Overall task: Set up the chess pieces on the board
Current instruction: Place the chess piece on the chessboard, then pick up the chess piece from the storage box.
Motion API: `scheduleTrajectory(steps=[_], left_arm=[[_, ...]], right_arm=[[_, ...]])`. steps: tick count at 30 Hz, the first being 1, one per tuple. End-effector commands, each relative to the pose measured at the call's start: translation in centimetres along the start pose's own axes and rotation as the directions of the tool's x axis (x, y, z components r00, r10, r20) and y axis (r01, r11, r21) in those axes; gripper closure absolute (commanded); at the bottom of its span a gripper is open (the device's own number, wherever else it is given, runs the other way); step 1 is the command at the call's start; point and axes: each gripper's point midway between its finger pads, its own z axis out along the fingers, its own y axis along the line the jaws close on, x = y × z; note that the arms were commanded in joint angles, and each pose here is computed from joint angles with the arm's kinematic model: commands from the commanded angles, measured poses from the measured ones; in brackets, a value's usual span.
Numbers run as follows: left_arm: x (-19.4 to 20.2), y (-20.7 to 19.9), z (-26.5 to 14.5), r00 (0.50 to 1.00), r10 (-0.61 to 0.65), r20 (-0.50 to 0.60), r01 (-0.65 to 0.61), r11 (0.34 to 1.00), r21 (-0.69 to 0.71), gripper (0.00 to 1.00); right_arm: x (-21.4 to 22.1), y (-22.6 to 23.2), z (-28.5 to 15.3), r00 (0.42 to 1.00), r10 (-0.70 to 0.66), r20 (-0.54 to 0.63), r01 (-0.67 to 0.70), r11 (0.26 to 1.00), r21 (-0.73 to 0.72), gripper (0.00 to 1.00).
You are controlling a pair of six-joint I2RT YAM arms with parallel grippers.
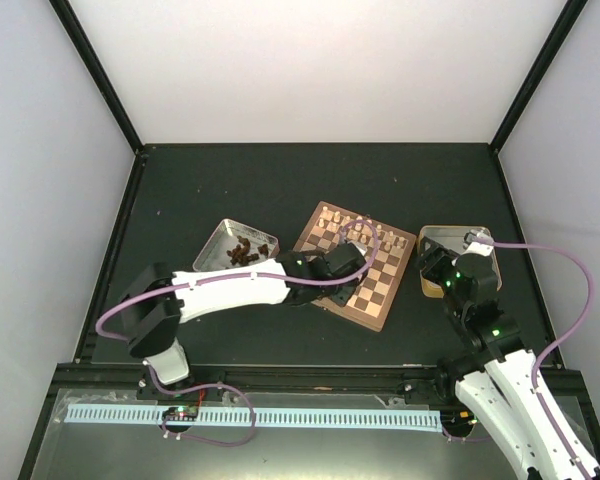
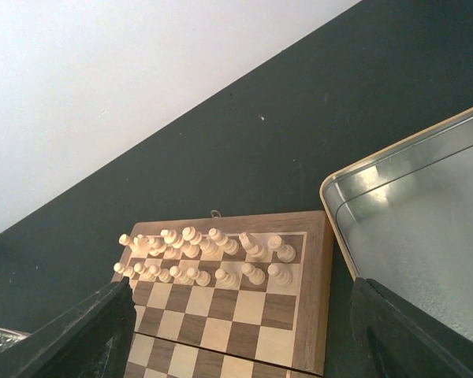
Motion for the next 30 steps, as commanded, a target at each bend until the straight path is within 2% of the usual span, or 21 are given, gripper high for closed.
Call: scheduleTrajectory(steps=[1,5,12,17,20,26,30], left_arm=[[-4.0,0.9,-4.2,0.989,-0.067,0.133,0.063,0.997,0.037,0.55],[-4.8,3.8,-5.6,0.971,-0.14,0.192,0.138,0.99,0.024,0.45],[-4.2,10.7,-7.0,0.931,-0.267,0.247,0.282,0.959,-0.027,0.33],[-2.9,15.0,-8.3,0.879,-0.394,0.269,0.416,0.909,-0.03,0.23],[-1.8,17.5,-9.1,0.845,-0.43,0.319,0.468,0.882,-0.051,0.13],[2.1,22.9,-8.8,0.763,-0.54,0.355,0.614,0.777,-0.138,0.11],[4.5,25.3,-8.0,0.712,-0.606,0.354,0.686,0.709,-0.165,0.16]], right_arm=[[-1.6,0.5,-0.7,0.999,-0.007,0.05,0.007,1.0,-0.001,0.24],[-1.9,0.5,-0.9,0.998,-0.009,0.057,0.01,1.0,-0.001,0.24],[-2.8,0.4,-1.4,0.996,-0.027,0.088,0.026,1.0,0.018,0.24],[-3.3,0.2,-1.6,0.993,-0.035,0.108,0.031,0.999,0.038,0.24],[-3.4,0.2,-1.5,0.993,-0.032,0.112,0.028,0.999,0.038,0.23],[-3.0,0.0,-1.3,0.994,-0.03,0.102,0.025,0.999,0.043,0.23],[-2.7,-0.1,-1.2,0.995,-0.02,0.093,0.016,0.999,0.043,0.23]])
